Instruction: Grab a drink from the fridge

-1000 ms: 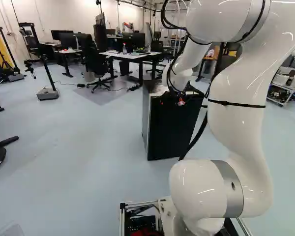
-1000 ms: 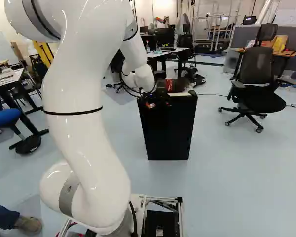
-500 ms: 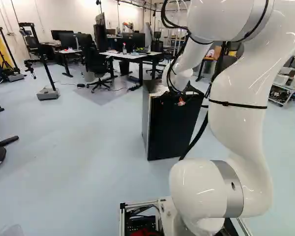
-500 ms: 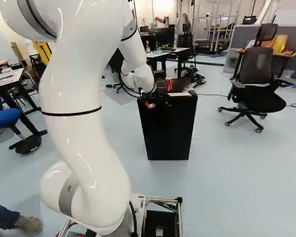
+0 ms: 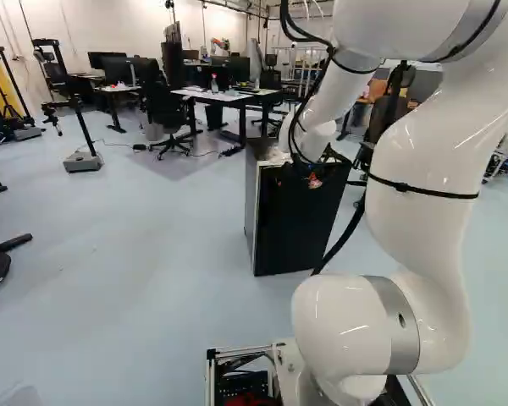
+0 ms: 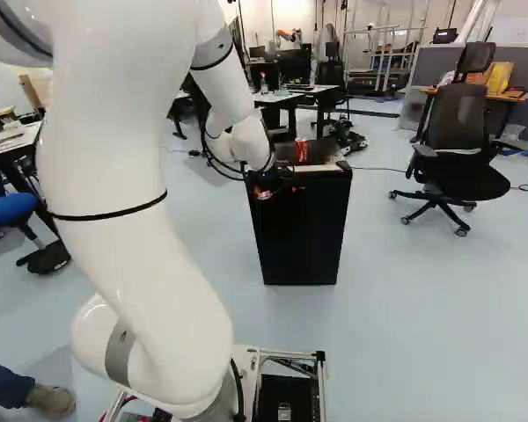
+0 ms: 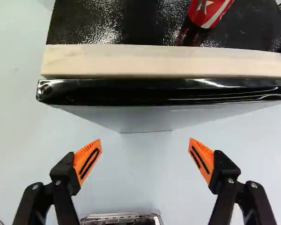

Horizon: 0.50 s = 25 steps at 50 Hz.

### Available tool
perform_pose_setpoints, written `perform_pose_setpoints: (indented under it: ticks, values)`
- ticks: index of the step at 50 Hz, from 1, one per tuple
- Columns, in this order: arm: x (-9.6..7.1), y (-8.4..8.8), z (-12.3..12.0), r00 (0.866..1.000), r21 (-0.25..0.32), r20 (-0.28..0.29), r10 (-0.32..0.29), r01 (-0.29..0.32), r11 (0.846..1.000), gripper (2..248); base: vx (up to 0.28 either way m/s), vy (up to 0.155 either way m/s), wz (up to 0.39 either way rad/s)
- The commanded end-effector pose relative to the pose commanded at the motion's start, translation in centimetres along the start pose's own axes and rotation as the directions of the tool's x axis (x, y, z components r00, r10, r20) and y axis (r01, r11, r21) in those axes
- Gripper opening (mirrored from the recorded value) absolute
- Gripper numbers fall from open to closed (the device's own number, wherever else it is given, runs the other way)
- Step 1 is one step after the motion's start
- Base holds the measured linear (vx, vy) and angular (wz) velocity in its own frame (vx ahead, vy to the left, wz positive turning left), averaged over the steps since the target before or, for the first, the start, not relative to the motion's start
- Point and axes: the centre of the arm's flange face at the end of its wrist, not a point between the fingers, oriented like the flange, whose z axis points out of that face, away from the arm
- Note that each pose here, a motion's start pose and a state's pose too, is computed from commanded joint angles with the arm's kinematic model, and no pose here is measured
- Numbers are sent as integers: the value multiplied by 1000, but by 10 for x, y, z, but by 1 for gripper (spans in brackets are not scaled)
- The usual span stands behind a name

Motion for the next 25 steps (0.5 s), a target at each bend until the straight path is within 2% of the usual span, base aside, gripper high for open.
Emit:
perform_pose_setpoints:
  ticks: [15, 25]
  values:
    - [-21, -5, -17, 1000, 3, -26, 11, -11, 1000, 247, 0, 0, 0]
    - [-33, -6, -29, 997, 1, -69, 32, -32, 999, 247, 0, 0, 0]
